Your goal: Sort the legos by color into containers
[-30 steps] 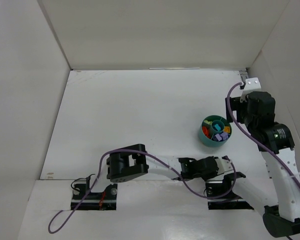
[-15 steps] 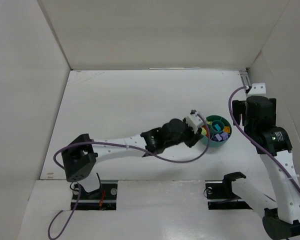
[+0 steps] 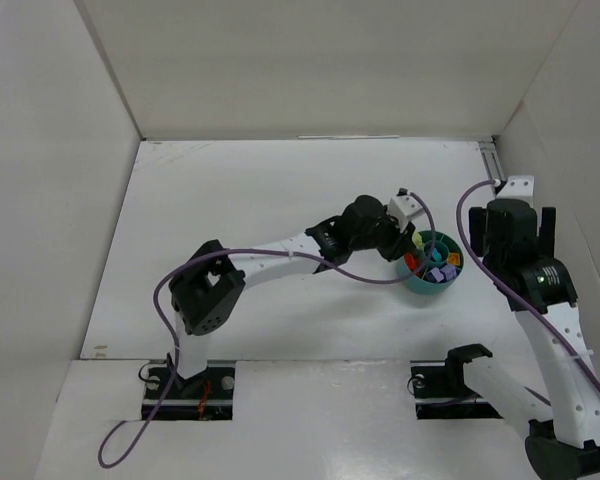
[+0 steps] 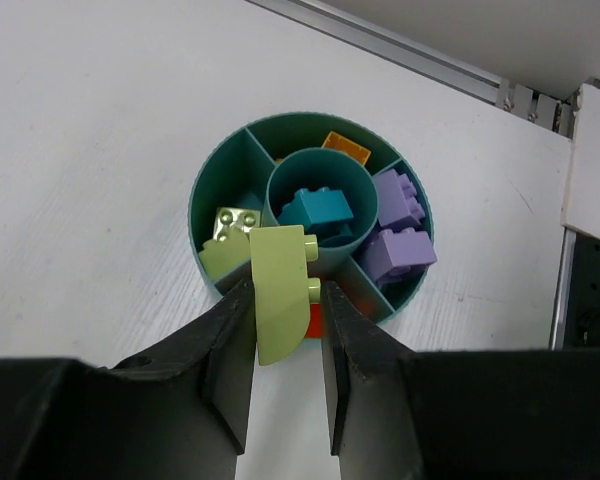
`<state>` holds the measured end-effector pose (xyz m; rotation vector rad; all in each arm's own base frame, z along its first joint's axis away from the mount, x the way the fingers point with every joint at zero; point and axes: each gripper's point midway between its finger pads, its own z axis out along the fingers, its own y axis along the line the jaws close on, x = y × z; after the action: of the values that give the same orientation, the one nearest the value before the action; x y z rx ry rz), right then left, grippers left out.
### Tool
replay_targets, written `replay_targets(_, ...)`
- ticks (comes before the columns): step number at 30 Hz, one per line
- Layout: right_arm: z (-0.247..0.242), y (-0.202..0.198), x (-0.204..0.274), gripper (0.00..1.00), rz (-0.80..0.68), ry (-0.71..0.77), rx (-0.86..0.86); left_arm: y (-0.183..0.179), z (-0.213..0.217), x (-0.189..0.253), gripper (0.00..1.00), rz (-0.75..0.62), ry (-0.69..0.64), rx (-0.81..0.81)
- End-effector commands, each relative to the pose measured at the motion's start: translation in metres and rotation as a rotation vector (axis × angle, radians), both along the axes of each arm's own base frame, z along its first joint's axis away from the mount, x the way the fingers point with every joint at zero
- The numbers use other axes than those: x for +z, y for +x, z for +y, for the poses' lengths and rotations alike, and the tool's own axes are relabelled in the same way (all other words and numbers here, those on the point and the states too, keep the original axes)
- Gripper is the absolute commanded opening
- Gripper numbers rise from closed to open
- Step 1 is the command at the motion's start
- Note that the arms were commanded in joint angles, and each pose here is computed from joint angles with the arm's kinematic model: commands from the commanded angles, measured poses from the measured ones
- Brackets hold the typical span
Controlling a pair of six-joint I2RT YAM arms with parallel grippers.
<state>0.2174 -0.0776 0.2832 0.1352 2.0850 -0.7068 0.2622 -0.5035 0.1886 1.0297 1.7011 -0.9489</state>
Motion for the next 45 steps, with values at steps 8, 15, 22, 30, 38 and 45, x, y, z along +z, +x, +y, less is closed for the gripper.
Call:
replay_targets(8,-0.005,0.000,0.002,0.99,-0.039,-0.002,-0.040,0.031,-0.044,0.024,0.05,-0.053,-0.059,-0.073)
replay_targets(15,-0.004,0.002,0.000,0.99,-0.038,0.004,-0.032,0.045,-0.058,0.012,0.06,-0.039,-0.043,-0.074)
replay_targets(22,-0.001,0.006,-0.002,0.99,-0.030,0.006,-0.013,0.043,-0.062,-0.001,0.18,-0.013,-0.035,-0.092)
replay_targets(30,0.001,0.008,-0.001,0.99,-0.033,0.006,-0.001,0.042,-0.065,-0.003,0.37,0.003,-0.048,-0.099)
replay_targets(38,0.001,0.008,-0.001,0.99,-0.033,0.006,-0.001,0.039,-0.066,0.013,0.46,0.009,-0.086,-0.103)
replay_targets(45,0.002,0.009,0.002,0.99,-0.041,0.014,0.009,0.055,-0.031,0.066,0.76,0.018,-0.168,-0.051)
